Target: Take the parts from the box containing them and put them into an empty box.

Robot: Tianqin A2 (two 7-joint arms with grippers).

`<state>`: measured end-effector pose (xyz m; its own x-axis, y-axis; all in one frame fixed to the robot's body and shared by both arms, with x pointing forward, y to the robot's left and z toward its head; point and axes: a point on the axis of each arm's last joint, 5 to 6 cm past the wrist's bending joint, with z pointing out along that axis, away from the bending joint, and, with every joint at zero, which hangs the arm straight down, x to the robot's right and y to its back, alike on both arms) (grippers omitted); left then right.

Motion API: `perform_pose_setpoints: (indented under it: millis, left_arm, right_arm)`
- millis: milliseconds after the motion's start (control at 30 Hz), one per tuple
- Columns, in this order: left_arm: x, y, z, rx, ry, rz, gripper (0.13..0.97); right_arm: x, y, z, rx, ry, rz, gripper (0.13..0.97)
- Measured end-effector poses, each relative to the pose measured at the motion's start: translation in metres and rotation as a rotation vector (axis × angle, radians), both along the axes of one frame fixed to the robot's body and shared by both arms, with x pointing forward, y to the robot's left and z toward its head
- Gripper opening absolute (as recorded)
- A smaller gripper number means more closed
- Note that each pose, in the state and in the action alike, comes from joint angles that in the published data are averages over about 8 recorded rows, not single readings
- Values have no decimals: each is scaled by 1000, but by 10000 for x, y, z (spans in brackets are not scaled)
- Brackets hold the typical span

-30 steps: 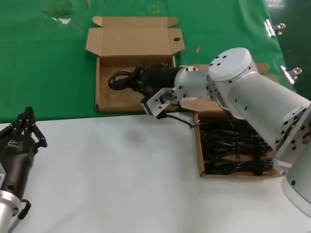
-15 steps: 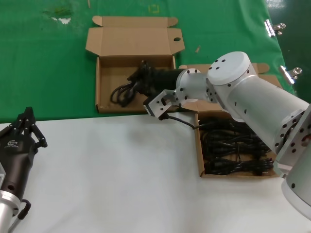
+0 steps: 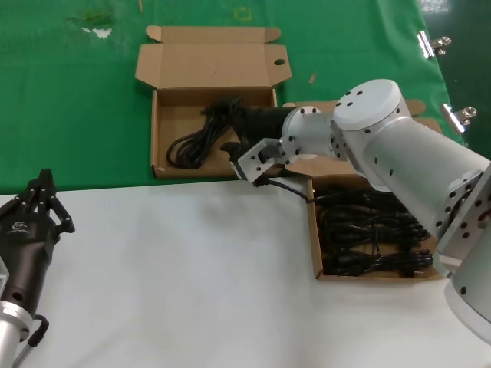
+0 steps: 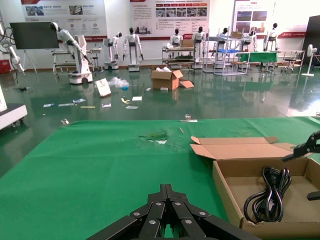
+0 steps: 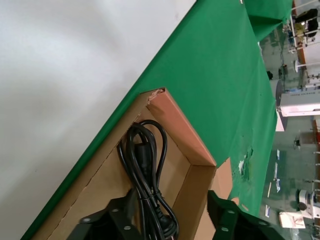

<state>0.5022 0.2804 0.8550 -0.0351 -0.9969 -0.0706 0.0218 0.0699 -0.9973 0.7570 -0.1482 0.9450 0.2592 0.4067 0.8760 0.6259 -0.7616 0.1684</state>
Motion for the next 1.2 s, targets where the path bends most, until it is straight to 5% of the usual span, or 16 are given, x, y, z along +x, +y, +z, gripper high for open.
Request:
perform_pose_setpoints:
  millis: [533,1200]
  left_arm:
    - [0,0,0,0,0,0,140]
    - [0,0,0,0,0,0,140]
  right_arm:
    - [91,-298,224,98,-31,-49,780]
    - [-11,-1337,402,230,-77,-74,954]
